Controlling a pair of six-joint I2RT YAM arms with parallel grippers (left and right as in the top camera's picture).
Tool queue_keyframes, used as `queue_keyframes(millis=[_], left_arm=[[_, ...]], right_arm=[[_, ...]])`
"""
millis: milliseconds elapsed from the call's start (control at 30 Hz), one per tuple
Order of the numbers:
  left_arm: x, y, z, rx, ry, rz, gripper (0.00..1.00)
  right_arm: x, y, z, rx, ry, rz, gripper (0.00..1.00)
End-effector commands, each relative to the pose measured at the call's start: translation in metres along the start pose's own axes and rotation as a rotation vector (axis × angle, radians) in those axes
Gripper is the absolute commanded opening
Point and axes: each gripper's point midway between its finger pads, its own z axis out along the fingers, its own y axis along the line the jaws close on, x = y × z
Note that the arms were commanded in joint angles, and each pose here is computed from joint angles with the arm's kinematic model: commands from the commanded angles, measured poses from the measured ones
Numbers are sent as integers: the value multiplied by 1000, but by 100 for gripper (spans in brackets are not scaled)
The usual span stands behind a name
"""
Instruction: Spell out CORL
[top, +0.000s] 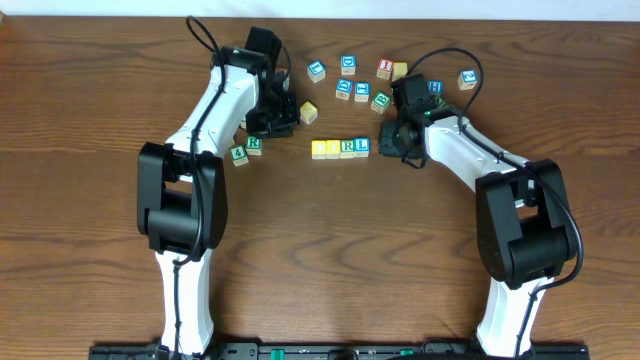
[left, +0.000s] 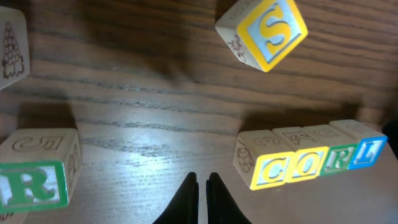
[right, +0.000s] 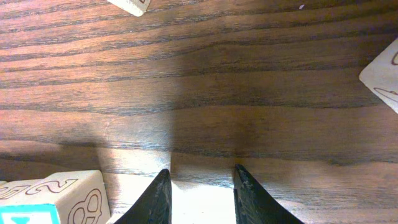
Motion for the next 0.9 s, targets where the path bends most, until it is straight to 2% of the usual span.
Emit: queue_keyframes(millis=[0, 267, 867], left_arm=[[3, 4, 10, 7, 19, 29, 7], [12, -3, 20, 48, 43, 107, 7], [29, -17, 29, 101, 97, 121, 7]], right_arm=[[-3, 0, -8, 1, -20, 11, 27], [-1, -2, -5, 4, -25, 12, 27], [-3, -3, -5, 12, -33, 12, 28]])
